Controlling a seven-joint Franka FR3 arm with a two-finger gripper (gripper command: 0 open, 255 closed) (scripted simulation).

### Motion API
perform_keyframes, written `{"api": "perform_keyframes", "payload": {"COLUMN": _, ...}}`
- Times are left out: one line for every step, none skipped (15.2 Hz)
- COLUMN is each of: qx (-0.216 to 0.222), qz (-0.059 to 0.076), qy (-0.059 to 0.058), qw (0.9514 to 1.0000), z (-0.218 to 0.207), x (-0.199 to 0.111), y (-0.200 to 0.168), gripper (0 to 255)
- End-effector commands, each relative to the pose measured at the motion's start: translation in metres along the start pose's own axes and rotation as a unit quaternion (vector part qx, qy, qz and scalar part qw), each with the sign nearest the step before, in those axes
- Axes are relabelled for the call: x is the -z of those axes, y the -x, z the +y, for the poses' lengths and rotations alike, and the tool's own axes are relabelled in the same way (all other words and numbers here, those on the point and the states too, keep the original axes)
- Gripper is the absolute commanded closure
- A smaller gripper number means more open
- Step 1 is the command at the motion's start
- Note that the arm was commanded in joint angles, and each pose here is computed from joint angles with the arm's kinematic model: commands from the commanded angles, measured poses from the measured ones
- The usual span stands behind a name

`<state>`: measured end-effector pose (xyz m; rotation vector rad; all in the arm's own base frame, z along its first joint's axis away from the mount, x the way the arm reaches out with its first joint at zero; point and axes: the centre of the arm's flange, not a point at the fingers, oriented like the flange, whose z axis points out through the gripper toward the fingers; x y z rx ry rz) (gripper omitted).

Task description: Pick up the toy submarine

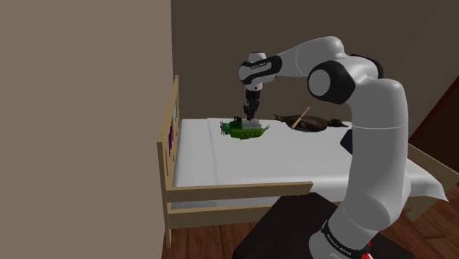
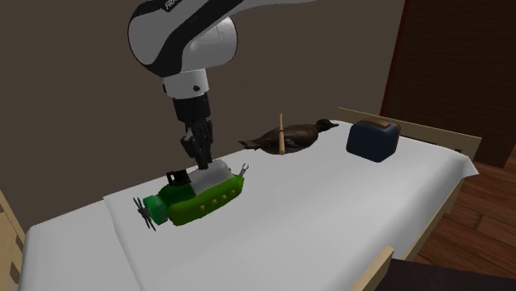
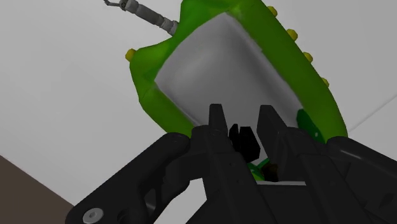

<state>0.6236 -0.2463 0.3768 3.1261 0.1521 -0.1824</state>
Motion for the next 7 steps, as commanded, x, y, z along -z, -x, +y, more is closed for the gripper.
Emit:
{"api": "perform_keyframes", "payload": {"qx": 0.0, "qz": 0.001, "qy": 0.0, "qw": 1.0, "z": 0.0, "x": 0.011, "y": 0.0, "gripper": 255}}
{"api": "perform_keyframes", "payload": {"qx": 0.0, "qz": 0.001, "qy": 0.0, "qw": 1.0, "z": 0.0, "x": 0.016, "y": 0.001, "gripper": 255}}
{"api": "perform_keyframes", "payload": {"qx": 0.0, "qz": 0.001, "qy": 0.0, "qw": 1.0, "z": 0.0, "x": 0.022, "y": 0.002, "gripper": 255}}
{"api": "perform_keyframes", "payload": {"qx": 0.0, "qz": 0.001, "qy": 0.0, "qw": 1.0, "z": 0.0, "x": 0.027, "y": 0.002, "gripper": 255}}
{"api": "perform_keyframes", "payload": {"qx": 0.0, "qz": 0.001, "qy": 0.0, "qw": 1.0, "z": 0.0, "x": 0.032, "y": 0.003, "gripper": 255}}
{"api": "perform_keyframes", "payload": {"qx": 0.0, "qz": 0.001, "qy": 0.0, "qw": 1.0, "z": 0.0, "x": 0.033, "y": 0.003, "gripper": 255}}
{"api": "perform_keyframes", "payload": {"qx": 0.0, "qz": 0.001, "qy": 0.0, "qw": 1.0, "z": 0.0, "x": 0.033, "y": 0.003, "gripper": 255}}
